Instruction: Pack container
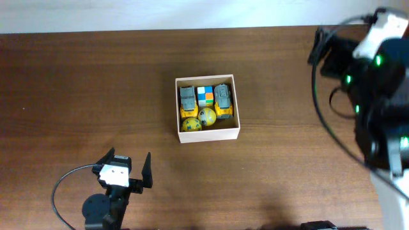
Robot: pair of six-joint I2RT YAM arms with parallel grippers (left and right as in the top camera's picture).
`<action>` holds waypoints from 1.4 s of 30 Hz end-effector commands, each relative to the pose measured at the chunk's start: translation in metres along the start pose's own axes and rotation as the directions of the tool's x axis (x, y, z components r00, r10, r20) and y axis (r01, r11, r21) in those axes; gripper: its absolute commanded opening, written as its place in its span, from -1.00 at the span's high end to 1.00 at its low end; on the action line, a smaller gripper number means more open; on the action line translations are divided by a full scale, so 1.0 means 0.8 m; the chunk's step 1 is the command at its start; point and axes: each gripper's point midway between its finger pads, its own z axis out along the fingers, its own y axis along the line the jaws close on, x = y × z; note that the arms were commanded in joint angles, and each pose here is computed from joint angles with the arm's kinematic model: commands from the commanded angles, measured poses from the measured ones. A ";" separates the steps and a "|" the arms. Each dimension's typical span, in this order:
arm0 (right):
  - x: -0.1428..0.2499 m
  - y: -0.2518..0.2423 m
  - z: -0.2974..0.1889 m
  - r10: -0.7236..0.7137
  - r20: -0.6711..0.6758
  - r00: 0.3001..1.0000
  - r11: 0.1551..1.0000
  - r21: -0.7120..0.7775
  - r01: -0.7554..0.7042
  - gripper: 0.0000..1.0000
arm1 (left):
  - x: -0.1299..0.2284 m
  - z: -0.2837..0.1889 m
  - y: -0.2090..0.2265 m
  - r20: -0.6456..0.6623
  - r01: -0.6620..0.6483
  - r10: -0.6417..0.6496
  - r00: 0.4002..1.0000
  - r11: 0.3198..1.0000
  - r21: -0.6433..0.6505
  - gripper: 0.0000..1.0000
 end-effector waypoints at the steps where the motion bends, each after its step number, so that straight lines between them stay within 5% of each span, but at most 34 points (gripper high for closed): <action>1: 0.029 0.014 -0.020 -0.077 0.002 0.997 0.992 -0.097 0.077 -0.98 | 0.000 0.000 -0.002 0.007 -0.016 0.016 1.000 1.000 0.011 -0.98; 10: 0.085 0.012 -0.084 -0.066 0.134 0.989 0.975 -0.201 0.092 -0.98 | 0.000 0.000 -0.002 0.007 -0.016 0.016 1.000 1.000 0.011 -0.98; 21: 0.230 -0.029 -0.113 -0.055 0.255 0.965 0.970 -0.217 0.113 -0.98 | 0.000 0.000 -0.002 0.007 -0.016 0.016 1.000 1.000 0.011 -0.98; 28: 0.303 -0.034 -0.094 -0.055 0.222 0.973 0.958 -0.261 0.114 -0.98 | 0.000 0.000 -0.002 0.007 -0.016 0.016 1.000 1.000 0.011 -0.99; 42: 0.354 -0.047 -0.073 -0.070 0.119 0.990 0.966 -0.238 0.097 -0.98 | 0.000 0.000 -0.002 0.007 -0.016 0.016 1.000 1.000 0.011 -0.98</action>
